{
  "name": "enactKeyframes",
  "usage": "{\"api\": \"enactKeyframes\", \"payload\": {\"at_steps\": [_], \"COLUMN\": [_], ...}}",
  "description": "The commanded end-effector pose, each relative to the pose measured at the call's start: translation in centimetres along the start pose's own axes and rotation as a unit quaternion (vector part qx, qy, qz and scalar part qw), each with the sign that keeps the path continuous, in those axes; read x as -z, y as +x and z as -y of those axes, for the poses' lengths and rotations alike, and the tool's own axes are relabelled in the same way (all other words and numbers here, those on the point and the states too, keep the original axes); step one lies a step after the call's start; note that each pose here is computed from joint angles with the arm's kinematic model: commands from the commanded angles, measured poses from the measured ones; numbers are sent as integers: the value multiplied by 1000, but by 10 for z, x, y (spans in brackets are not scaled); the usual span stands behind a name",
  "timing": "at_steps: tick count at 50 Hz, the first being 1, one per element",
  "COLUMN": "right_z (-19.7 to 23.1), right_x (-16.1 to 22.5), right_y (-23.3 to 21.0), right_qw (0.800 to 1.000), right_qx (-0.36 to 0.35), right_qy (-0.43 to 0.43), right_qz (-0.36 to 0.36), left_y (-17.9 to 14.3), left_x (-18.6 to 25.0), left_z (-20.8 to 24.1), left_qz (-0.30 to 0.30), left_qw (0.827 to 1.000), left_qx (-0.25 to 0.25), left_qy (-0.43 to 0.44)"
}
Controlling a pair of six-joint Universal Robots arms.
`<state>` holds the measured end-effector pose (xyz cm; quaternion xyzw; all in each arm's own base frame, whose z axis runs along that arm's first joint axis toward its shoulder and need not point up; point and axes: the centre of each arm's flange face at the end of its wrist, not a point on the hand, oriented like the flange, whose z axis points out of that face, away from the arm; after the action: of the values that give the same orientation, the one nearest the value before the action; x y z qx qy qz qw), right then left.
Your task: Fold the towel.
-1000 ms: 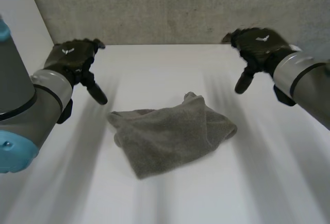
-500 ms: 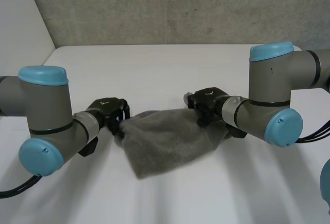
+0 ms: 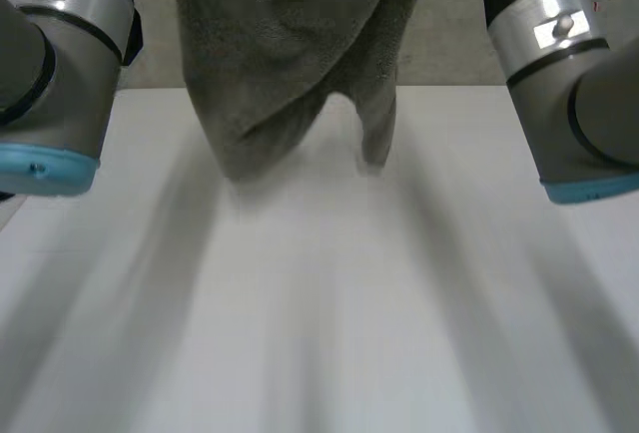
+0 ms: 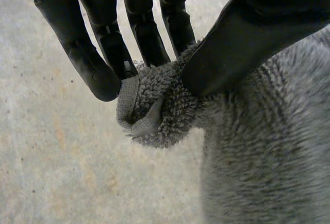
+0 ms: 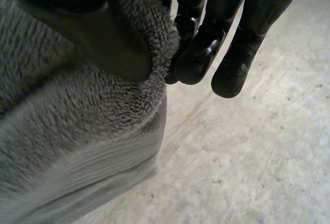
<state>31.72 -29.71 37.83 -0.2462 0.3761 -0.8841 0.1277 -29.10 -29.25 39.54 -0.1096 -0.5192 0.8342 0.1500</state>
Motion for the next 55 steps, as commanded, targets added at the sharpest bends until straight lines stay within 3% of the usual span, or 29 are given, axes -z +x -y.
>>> {"api": "enactKeyframes", "payload": {"at_steps": [1,4,6,7,9,10,11,12,15,18,27,37,42,48,53,55], "right_z": [-38,-45,-62,-62,-75,-76,-80,-80,-85,-78,-48,-35,-55,-75,-117,-125], "right_x": [49,62,92,92,128,128,146,146,188,196,188,143,138,135,138,139], "right_y": [-26,-31,-40,-40,-51,-52,-58,-58,-69,-68,-58,-44,-50,-64,-79,-81], "right_qw": [988,981,960,960,934,934,920,920,885,875,868,910,902,887,865,860], "right_qx": [-9,-8,-7,-7,-11,-11,-12,-12,2,21,33,75,102,140,161,167], "right_qy": [-145,-180,-255,-255,-323,-323,-352,-353,-413,-424,-430,-345,-340,-318,-324,-326], "right_qz": [57,75,113,113,152,153,171,172,217,232,246,216,243,303,348,354], "left_y": [12,12,11,11,10,9,7,7,7,9,10,8,10,20,26,28], "left_x": [51,83,118,118,136,154,170,170,194,211,202,177,164,159,161,165], "left_z": [-60,-92,-122,-122,-135,-146,-155,-155,-165,-162,-120,-95,-95,-126,-150,-160], "left_qz": [-33,-42,-58,-59,-68,-78,-87,-87,-104,-122,-115,-97,-102,-151,-190,-214], "left_qw": [994,984,967,967,957,946,936,936,922,913,934,951,953,939,914,893], "left_qx": [-8,-34,-79,-79,-102,-122,-140,-140,-167,-185,-187,-185,-183,-175,-186,-211], "left_qy": [-106,-172,-236,-237,-264,-289,-310,-310,-334,-343,-282,-227,-218,-254,-305,-334]}}
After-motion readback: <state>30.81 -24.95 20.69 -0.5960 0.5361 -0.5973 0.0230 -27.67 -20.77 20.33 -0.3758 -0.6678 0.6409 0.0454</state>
